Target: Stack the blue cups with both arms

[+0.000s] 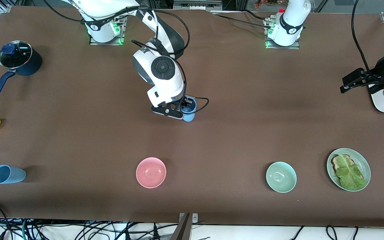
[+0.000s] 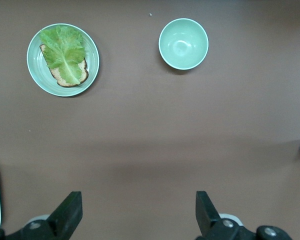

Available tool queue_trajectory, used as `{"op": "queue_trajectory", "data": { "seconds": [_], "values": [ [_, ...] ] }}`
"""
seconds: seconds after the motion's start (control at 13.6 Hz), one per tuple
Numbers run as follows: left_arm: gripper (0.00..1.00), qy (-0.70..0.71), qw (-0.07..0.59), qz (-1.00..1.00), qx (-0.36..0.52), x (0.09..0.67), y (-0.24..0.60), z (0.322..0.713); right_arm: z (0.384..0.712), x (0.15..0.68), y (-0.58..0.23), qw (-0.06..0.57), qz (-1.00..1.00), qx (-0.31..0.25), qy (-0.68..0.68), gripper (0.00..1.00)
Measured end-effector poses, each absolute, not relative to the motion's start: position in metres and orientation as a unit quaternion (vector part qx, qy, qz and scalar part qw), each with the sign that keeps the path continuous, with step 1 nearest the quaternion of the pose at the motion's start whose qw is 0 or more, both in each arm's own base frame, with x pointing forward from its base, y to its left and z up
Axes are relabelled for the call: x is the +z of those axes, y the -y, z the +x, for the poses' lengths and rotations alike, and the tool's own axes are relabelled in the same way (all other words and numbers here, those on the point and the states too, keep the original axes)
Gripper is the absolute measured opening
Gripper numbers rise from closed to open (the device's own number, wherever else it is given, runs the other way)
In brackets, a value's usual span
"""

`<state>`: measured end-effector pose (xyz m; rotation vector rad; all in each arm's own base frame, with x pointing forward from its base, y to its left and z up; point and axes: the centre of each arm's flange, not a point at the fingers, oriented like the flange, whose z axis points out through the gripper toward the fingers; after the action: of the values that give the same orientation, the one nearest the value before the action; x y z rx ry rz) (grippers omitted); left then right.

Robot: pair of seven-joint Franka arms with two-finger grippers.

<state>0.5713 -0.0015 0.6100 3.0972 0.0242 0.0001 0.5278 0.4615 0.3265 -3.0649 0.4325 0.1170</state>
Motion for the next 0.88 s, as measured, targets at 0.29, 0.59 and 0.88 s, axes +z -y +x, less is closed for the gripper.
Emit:
{"op": "queue_trajectory", "data": {
  "seconds": [0.29,0.59,0.88],
  "values": [
    [1.0,-0.007,0.022,1.0,-0.001,0.61,0.002,0.571,0.541,0.361,-0.449,0.021,-0.989,0.019,-0.144,0.84],
    [1.0,-0.004,0.022,1.0,0.0,0.611,0.006,0.571,0.563,0.455,-0.381,-0.005,-0.995,-0.017,-0.1,1.0],
    [1.0,-0.001,0.022,1.0,0.003,0.617,0.009,0.567,0.583,0.527,-0.26,-0.039,-0.999,0.002,-0.029,1.0]
  ]
}}
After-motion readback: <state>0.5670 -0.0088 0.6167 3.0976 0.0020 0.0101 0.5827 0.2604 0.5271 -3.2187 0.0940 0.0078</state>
